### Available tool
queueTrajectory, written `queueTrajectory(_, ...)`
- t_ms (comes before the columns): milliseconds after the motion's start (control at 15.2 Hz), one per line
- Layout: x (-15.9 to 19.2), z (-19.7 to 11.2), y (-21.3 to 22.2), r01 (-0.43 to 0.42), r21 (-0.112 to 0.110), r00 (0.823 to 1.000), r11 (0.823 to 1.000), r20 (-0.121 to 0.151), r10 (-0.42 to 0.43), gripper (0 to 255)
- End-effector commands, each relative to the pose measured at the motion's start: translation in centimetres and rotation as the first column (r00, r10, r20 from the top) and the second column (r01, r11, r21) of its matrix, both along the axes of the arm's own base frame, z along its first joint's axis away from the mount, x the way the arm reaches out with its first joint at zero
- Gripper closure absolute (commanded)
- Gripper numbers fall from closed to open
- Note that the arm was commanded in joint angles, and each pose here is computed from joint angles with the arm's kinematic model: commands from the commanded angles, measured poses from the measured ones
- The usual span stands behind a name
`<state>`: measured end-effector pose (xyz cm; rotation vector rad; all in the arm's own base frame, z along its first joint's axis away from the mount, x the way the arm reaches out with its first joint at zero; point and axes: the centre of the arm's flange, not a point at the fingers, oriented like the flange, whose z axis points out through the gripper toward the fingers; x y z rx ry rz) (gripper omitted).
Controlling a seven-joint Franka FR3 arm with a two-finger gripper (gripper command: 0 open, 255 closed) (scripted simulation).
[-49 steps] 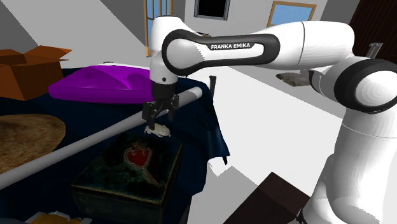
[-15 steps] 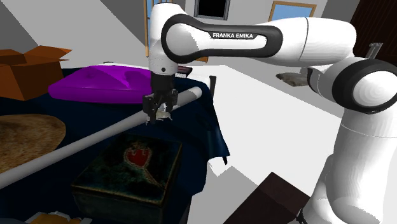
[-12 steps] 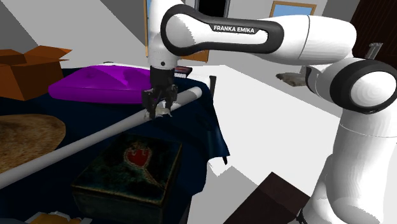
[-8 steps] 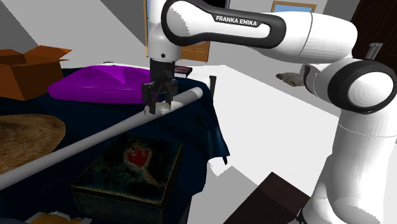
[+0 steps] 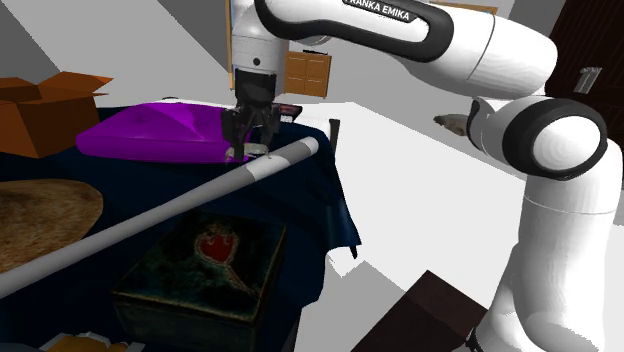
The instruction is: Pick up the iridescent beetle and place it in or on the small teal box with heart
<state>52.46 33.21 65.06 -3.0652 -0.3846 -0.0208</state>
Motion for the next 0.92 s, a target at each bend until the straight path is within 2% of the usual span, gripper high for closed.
queueTrajectory(0,0.0,1.1,0.0,0.0,0.0,1.0,1.0,0.0,0.0,255)
queueTrajectory(330,0.0,3.5,0.0,0.0,0.0,1.0,1.0,0.0,0.0,255)
queueTrajectory(858,-8.2,3.8,6.5,0.0,0.0,1.0,1.0,0.0,0.0,255)
